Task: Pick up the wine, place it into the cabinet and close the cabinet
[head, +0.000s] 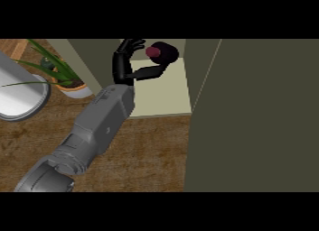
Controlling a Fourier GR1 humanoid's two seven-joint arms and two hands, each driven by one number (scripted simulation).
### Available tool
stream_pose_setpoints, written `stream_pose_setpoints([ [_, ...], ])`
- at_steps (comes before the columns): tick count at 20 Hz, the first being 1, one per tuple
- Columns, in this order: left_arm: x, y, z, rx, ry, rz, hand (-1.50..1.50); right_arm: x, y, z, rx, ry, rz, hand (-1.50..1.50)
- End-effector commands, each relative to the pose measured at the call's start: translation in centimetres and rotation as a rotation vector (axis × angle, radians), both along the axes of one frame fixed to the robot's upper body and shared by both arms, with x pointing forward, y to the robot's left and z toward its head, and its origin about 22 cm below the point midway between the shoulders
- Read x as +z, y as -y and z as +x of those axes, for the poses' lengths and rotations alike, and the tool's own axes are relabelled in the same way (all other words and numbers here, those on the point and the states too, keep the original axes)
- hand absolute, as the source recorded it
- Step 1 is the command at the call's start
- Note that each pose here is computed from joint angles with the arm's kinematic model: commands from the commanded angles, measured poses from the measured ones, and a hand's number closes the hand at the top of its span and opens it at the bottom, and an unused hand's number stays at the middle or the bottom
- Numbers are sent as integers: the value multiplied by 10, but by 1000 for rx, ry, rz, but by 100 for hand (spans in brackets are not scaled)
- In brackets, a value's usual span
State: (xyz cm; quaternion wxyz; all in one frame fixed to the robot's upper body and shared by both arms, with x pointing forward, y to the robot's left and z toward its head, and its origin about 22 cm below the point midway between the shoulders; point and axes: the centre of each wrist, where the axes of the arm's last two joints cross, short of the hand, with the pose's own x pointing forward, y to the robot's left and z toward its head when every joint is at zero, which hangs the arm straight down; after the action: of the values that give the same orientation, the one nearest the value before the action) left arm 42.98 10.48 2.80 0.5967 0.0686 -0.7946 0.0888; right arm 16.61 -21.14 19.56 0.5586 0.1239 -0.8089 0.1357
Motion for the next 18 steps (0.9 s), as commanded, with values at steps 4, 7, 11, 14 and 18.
stream_pose_setpoints([
  [4,-5,-13,0,63,-45,53,-150,7,7,-11,7,14,31,-150],
  [7,0,-27,5,59,-58,106,-150,6,1,-13,13,21,19,-150],
  [11,-31,-12,-14,55,-63,139,-150,12,1,-11,8,21,25,-150],
  [14,-40,-23,-18,86,-59,122,-150,9,-2,-13,11,29,18,-150],
  [18,-29,-24,-11,100,-32,78,-150,4,-2,-10,38,31,25,-150],
])
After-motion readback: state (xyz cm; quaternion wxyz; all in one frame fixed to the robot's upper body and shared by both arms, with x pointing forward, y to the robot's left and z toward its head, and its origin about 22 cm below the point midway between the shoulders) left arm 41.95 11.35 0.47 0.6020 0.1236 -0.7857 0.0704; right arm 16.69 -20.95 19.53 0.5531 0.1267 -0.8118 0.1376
